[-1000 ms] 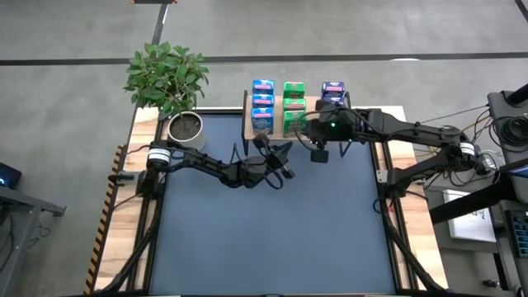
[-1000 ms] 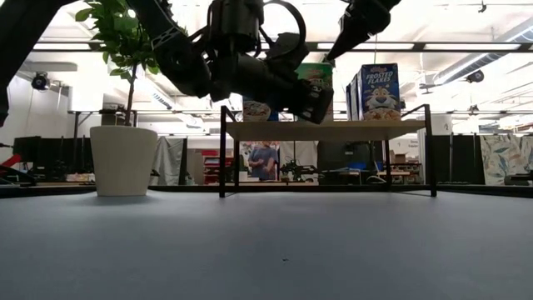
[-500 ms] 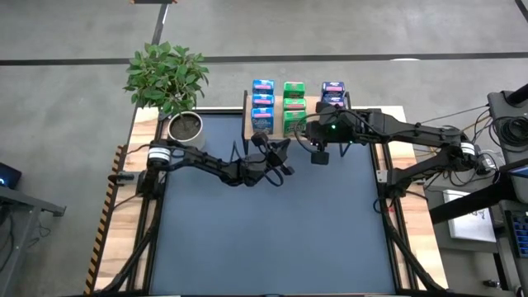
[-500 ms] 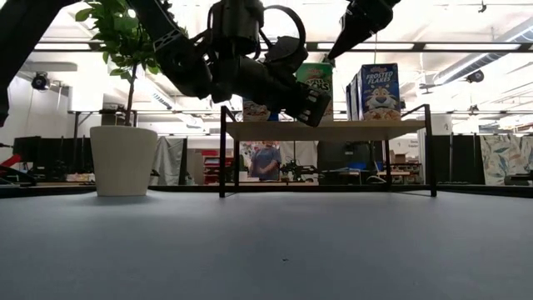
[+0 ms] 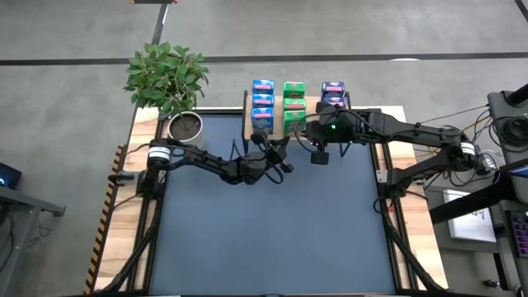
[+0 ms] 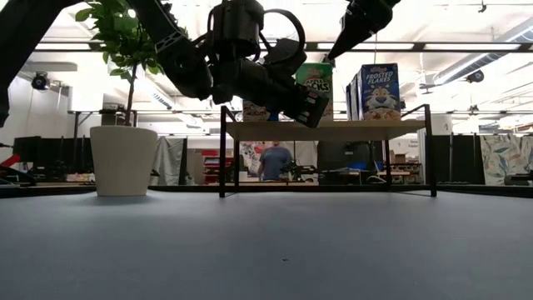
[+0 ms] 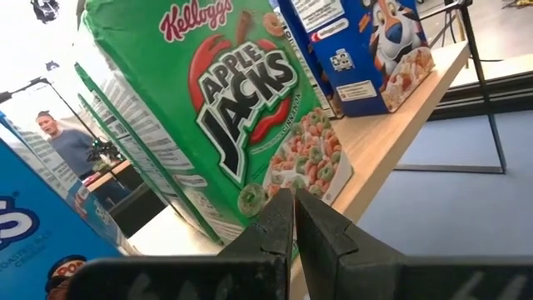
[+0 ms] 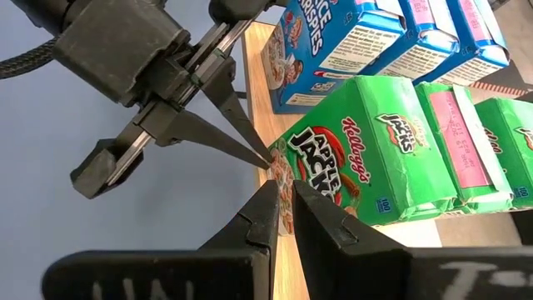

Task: Stack cereal on shelf
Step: Put the green cereal box on the shelf aligned with the other green cereal boxes, then return to Home Position

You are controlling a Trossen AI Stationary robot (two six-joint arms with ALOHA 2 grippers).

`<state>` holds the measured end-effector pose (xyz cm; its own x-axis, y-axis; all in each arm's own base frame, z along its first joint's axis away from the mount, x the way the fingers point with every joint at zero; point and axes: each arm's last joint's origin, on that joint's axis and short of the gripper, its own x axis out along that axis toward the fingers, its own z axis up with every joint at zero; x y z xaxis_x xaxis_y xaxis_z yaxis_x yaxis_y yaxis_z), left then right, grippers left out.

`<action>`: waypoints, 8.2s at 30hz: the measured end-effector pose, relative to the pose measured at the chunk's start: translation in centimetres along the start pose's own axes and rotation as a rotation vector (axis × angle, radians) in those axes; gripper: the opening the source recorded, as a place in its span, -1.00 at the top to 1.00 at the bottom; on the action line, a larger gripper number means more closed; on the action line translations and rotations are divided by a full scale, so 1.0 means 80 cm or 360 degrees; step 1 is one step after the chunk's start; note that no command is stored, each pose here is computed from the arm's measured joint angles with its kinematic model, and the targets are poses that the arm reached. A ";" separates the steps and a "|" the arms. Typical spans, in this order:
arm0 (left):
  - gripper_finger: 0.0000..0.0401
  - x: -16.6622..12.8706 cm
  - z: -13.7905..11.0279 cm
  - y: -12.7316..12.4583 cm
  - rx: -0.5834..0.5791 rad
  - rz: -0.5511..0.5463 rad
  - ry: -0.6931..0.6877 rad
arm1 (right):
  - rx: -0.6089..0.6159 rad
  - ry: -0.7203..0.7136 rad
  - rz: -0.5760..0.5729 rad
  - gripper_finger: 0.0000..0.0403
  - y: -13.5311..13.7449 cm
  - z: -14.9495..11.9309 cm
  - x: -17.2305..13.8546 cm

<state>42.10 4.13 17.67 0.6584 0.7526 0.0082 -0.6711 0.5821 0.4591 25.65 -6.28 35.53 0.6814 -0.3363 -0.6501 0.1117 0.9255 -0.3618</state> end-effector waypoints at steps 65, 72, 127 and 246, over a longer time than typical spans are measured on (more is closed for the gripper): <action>1.00 -0.210 0.031 0.116 0.0040 -0.0420 -0.0314 | 0.0307 -0.0267 0.0068 0.86 0.064 -0.113 0.055; 1.00 -0.219 0.019 0.129 -0.0032 -0.0421 -0.0309 | 0.0380 -0.0367 0.0089 0.86 0.083 -0.138 0.071; 1.00 -0.286 0.004 0.232 -0.0259 -0.1043 -0.0126 | 0.0241 -0.1009 0.0150 0.86 0.093 -0.207 -0.016; 1.00 -0.319 -0.116 0.241 -0.0649 -0.0994 -0.0376 | 0.0373 -0.1258 0.0122 0.86 0.120 -0.290 -0.007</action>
<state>9.21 -1.04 18.09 0.9797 0.1897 0.0656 -0.1946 0.9777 0.0787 9.60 -1.27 16.92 0.9911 -0.1305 0.0257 0.1327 0.9826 -0.1298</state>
